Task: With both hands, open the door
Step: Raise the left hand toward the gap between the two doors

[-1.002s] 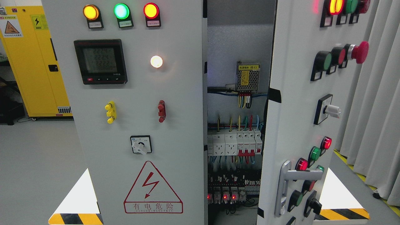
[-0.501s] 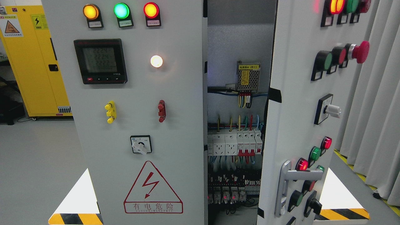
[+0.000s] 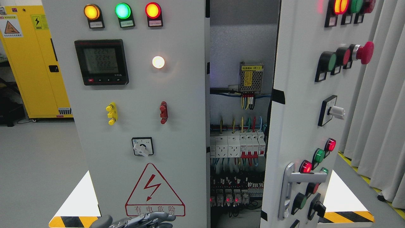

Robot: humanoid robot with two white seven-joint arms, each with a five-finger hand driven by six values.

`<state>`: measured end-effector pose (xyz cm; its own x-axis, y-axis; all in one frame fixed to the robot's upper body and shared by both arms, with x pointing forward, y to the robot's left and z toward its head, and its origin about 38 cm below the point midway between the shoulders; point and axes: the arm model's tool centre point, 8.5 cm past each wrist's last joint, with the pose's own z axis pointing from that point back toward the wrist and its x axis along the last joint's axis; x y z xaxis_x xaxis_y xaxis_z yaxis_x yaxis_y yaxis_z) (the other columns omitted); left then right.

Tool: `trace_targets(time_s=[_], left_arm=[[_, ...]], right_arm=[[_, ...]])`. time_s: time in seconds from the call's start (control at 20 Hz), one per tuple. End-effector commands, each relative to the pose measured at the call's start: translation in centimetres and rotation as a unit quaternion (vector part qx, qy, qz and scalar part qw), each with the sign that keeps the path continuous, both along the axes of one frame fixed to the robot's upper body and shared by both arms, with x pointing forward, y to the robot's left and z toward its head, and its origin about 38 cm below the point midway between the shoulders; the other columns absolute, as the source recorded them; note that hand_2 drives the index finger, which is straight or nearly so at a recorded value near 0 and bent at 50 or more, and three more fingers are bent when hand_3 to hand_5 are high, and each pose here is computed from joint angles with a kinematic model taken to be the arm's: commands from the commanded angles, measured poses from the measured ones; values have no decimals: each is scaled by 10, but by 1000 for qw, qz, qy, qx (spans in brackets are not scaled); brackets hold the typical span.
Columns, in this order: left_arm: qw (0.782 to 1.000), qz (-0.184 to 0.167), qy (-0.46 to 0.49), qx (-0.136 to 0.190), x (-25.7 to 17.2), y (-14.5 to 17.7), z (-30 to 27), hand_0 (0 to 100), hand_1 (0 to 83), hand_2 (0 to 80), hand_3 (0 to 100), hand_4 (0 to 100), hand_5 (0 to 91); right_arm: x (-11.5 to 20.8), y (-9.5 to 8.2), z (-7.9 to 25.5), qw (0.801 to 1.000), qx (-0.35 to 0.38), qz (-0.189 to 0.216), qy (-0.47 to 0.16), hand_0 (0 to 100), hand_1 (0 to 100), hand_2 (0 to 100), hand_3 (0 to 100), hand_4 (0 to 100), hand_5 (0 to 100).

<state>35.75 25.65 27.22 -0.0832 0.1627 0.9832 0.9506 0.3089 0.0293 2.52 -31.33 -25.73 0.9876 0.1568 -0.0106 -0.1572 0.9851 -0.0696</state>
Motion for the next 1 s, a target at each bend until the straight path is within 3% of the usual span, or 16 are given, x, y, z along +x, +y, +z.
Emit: trace_targets(time_s=[0.0, 0.25, 0.55, 0.95], left_arm=[[998, -55, -32, 14, 3, -17, 55, 0, 0, 0, 0, 0, 0], [997, -66, -40, 25, 28, -32, 74, 0, 0, 0, 0, 0, 0], [993, -113, -27, -5, 54, -75, 106, 0, 0, 0, 0, 0, 0], [988, -152, -2, -15, 76, -128, 136, 0, 0, 0, 0, 0, 0]], right_arm=[[-16, -1, 0, 1000, -1, -1, 12, 242, 0, 0, 0, 0, 0], [-16, 0, 0, 1000, 0, -1, 12, 242, 0, 0, 0, 0, 0], [-16, 0, 0, 1000, 0, 0, 12, 243, 0, 0, 0, 0, 0], [-16, 0, 0, 1000, 0, 0, 12, 243, 0, 0, 0, 0, 0]])
